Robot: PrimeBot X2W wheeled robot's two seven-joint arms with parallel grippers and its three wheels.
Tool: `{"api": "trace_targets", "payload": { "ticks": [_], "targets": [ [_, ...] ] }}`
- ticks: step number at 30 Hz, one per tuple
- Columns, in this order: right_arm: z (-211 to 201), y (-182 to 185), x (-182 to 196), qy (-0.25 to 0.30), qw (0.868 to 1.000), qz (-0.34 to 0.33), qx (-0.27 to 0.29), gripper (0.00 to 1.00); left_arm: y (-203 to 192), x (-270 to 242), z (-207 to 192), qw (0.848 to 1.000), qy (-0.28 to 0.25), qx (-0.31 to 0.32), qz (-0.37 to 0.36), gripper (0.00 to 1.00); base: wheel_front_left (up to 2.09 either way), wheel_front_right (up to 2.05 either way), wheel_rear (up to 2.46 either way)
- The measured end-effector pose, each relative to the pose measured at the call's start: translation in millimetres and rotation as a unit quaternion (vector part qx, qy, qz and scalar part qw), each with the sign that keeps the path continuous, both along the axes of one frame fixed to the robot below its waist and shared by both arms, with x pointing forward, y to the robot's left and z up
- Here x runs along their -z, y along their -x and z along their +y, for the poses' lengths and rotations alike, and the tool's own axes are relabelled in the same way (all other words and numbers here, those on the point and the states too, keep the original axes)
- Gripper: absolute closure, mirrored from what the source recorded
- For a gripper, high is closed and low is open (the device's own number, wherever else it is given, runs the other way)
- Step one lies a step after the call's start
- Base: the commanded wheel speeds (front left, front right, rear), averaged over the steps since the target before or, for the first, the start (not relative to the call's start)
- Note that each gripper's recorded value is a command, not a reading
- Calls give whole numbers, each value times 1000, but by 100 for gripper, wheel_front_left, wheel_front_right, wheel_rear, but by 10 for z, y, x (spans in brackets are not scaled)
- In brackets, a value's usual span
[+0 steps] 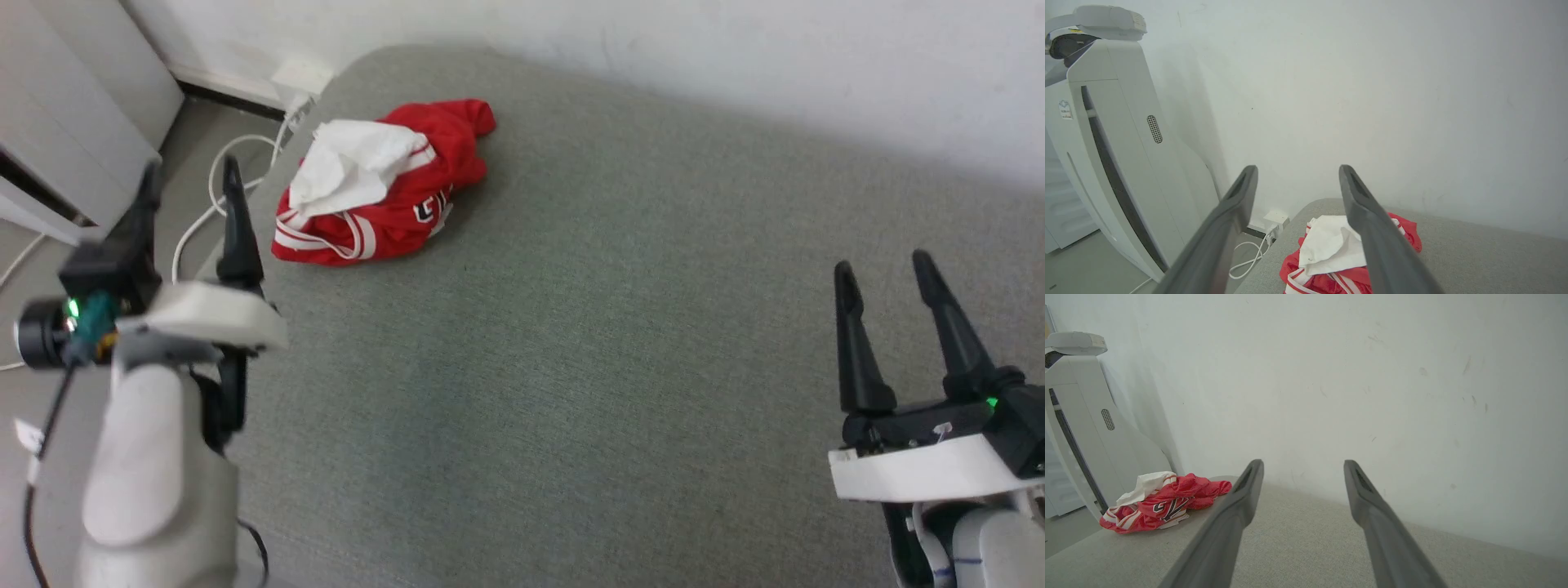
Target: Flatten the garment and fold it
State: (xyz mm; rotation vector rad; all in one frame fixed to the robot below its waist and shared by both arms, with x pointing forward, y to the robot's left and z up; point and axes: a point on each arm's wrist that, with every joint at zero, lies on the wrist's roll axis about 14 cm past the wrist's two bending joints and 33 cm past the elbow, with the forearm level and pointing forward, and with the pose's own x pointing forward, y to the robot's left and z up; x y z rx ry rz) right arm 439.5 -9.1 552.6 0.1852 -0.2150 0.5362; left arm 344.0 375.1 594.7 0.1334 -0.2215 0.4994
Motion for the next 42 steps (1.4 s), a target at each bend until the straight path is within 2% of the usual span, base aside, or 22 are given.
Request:
{"api": "trace_targets", "payload": {
  "ticks": [6,9,13,17,20,26,33,36,37,38,42],
  "targets": [
    [-93,-193,68,-7,1000,-6,19,0,-568,-49,251,998,-16,25,55,0,0,0,0],
    [-163,-287,141,-9,999,-4,31,0,-857,32,353,994,9,34,105,0,0,0,0],
    [-228,-410,266,-6,999,0,43,0,-1208,263,379,979,51,50,191,0,0,0,0],
    [-298,-520,358,-9,998,0,55,0,-1483,690,138,942,116,96,300,0,0,0,0],
    [-352,-598,445,-8,998,2,64,0,-1524,900,180,913,156,100,364,0,0,0,0],
    [-484,-710,621,-3,996,9,83,0,-1424,1409,226,837,219,93,492,0,0,0,0],
    [-633,-779,867,13,994,27,103,0,-1358,1989,62,768,222,101,593,0,0,0,0],
    [-668,-780,955,18,994,36,106,0,-1345,2135,54,753,210,99,616,0,0,0,0],
    [-680,-778,972,21,993,37,107,0,-1355,2152,56,751,207,100,619,55,0,0,0],
    [-694,-777,984,24,993,38,109,0,-1360,2162,63,750,207,100,621,100,0,0,0],
    [-719,-770,970,27,993,38,112,0,-1360,2129,40,749,208,108,620,100,0,0,0]
  ]
}}
